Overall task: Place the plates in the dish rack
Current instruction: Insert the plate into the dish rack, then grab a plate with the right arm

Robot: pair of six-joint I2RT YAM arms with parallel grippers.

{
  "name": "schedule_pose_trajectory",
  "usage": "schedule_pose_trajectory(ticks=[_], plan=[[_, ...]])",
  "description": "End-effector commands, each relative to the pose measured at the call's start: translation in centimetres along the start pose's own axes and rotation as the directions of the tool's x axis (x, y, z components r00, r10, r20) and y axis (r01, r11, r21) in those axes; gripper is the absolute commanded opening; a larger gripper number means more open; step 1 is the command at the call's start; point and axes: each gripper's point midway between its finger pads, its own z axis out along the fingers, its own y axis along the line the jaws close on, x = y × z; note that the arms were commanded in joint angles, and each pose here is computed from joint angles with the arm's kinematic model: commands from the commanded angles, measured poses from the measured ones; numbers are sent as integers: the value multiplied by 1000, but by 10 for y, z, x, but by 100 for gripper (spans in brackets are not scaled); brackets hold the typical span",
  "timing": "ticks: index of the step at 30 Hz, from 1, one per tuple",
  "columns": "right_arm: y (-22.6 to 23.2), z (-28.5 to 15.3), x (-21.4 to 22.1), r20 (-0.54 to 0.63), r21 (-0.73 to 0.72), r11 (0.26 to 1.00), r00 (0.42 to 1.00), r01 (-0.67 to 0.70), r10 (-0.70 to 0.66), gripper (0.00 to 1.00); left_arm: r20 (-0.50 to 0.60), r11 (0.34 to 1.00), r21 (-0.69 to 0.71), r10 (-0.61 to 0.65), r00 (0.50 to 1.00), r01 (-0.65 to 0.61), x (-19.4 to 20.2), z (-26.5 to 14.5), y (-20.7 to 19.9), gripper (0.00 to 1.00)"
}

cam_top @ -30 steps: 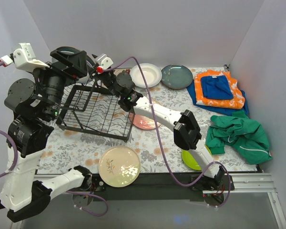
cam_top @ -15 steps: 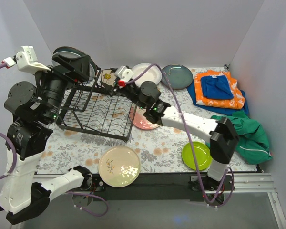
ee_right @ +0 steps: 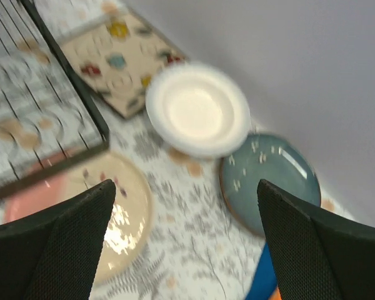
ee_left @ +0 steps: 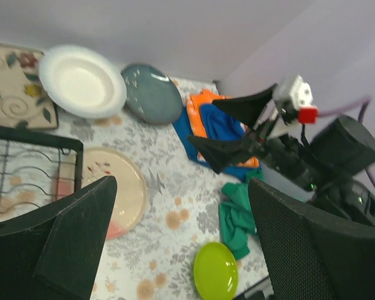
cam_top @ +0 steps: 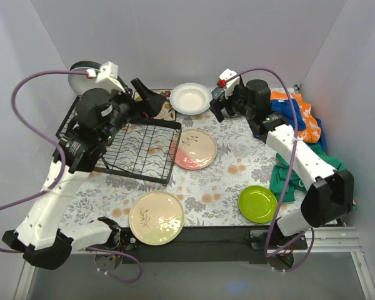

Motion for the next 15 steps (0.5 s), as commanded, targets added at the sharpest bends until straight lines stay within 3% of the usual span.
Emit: schedule_pose_trajectory(ticks=[1, 4, 7, 8, 10, 11, 13, 15], plan=[[-17, -20, 89, -310, -118, 991, 946, 63, -97, 98, -173, 993, 66, -88, 981, 101, 42, 15, -12, 85], [-44, -21, 118, -398, -122, 985, 903, 121, -160, 98, -274, 985, 73, -129, 953, 155, 69, 27, -14, 85], [-55, -12, 124, -390, -183, 979, 908, 84, -151, 98, -352, 977, 66, -168, 921, 204, 89, 33, -14, 85], [-46, -6, 139, -417, -222, 975, 905, -14, -82, 98, -370, 975, 61, -177, 912, 214, 94, 35, -13, 84], [-61, 3, 129, -404, -193, 973, 914, -128, 40, 96, -396, 972, 43, -195, 897, 231, 104, 36, -10, 84], [-49, 13, 141, -435, -202, 935, 882, -292, 181, 90, -397, 970, 35, -209, 893, 243, 106, 36, -9, 84], [-50, 26, 138, -436, -181, 900, 853, -397, 288, 84, -401, 967, 18, -226, 888, 254, 110, 34, -5, 84], [-40, 43, 146, -447, -151, 820, 778, -552, 441, 78, -386, 964, -1, -247, 889, 267, 109, 30, -2, 84]])
